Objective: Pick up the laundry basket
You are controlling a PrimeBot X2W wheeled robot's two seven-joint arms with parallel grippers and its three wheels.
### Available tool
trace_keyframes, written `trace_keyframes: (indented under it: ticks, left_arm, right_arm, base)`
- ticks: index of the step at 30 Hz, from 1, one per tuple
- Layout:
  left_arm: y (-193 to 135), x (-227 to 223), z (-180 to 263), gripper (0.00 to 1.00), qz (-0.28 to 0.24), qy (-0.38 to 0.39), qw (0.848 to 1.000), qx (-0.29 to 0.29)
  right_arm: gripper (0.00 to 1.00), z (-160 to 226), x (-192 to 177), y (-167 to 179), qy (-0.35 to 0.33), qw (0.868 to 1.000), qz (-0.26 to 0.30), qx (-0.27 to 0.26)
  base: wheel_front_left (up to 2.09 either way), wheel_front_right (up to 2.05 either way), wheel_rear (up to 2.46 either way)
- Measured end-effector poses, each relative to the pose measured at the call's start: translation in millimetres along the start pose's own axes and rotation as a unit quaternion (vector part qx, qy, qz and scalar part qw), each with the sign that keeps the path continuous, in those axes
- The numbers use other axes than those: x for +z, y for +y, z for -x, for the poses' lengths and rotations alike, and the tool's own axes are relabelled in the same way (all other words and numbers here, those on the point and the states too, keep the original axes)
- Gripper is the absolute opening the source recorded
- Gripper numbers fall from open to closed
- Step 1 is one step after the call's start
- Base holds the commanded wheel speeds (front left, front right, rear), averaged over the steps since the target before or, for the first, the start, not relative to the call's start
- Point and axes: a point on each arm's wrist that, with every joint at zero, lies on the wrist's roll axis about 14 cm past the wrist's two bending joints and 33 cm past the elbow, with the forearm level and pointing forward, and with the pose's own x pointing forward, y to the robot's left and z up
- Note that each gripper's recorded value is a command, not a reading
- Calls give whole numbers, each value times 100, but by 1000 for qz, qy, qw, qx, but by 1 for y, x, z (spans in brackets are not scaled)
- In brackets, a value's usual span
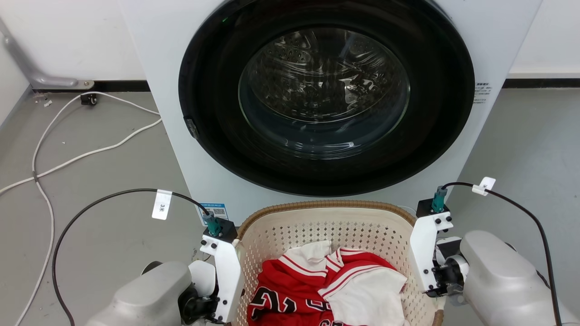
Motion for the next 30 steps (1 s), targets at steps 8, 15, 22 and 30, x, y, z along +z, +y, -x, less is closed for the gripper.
trace_keyframes:
  ticks: [8,15,22,30]
  left_arm:
    - [0,0,0,0,1,1,1000,1]
    - [1,-1,0,0,2,4,1000,2]
    - [-1,-1,1,0,0,7,1000,1]
    - [-2,-1,1,0,-1,6,1000,1]
  right_arm:
    - [0,0,0,1,1,1000,2,0]
    - [0,1,1,1,1,1000,3,1]
    - [0,2,-1,0,1,1000,5,-1]
    - [0,2,-3,1,0,1000,4,-1]
  base:
    - [0,0,0]
    - [0,0,0]
    - [0,0,0]
    - [0,0,0]
